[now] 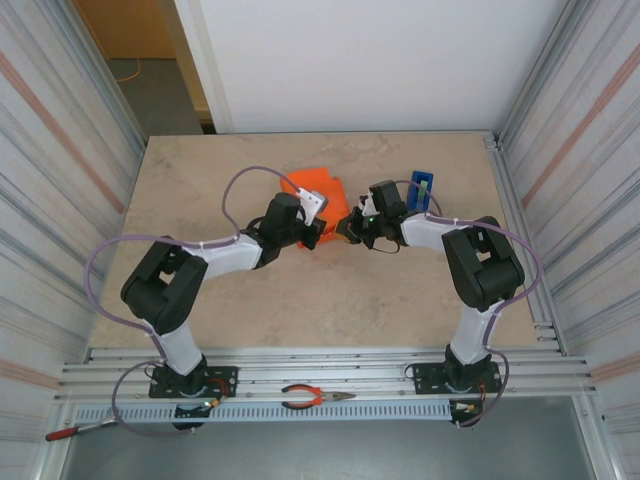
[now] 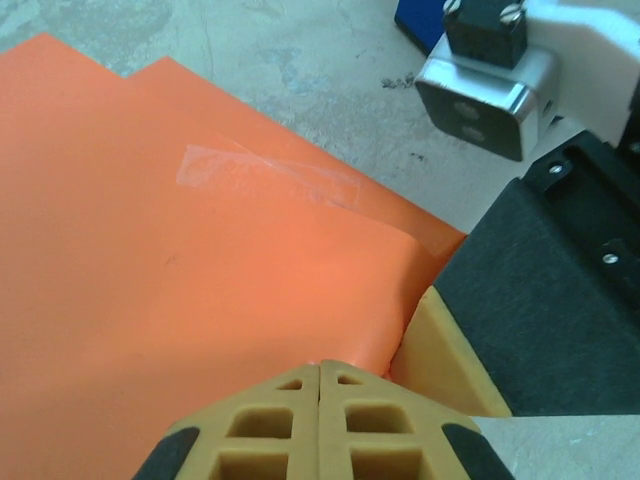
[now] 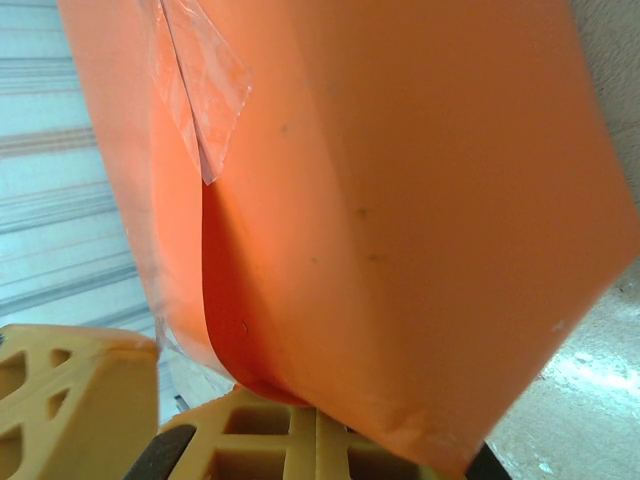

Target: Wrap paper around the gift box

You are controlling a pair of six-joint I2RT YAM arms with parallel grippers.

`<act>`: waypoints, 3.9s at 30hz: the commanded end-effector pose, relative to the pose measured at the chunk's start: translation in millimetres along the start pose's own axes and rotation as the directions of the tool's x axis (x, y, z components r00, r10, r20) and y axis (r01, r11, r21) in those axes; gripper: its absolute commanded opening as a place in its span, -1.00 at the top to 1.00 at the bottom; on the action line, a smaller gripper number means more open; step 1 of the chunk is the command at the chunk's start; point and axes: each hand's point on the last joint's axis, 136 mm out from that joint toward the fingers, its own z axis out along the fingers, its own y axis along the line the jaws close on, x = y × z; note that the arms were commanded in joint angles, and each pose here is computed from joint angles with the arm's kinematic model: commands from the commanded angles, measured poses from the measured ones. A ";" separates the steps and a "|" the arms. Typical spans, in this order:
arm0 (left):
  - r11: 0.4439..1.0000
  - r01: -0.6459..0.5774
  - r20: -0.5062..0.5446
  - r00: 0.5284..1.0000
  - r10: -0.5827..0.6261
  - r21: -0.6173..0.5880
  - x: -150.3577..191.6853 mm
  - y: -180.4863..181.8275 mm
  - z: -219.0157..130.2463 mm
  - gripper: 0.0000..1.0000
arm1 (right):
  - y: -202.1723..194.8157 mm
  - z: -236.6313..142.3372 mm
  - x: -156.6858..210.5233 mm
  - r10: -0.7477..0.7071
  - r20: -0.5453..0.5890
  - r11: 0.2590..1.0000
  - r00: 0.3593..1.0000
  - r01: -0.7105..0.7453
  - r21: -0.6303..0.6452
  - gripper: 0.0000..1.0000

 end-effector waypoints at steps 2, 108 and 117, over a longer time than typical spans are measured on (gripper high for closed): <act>0.999 -0.023 -0.024 0.999 0.023 -0.026 -1.3 9.5 5.1 1.00 | -0.4 1.4 -0.9 0.017 -0.010 1.000 1.000 -0.017 -0.019 1.00; 0.865 0.416 -0.018 0.903 -0.429 0.279 -78.9 8.0 -32.0 -0.98 | -7.9 5.0 -0.4 0.038 -0.006 0.999 0.999 -0.038 -0.013 1.00; 0.919 0.367 -0.033 0.930 -0.366 0.142 -68.6 24.4 -35.3 -0.98 | -9.4 6.5 -0.2 0.049 -0.008 0.999 0.999 -0.049 -0.020 1.00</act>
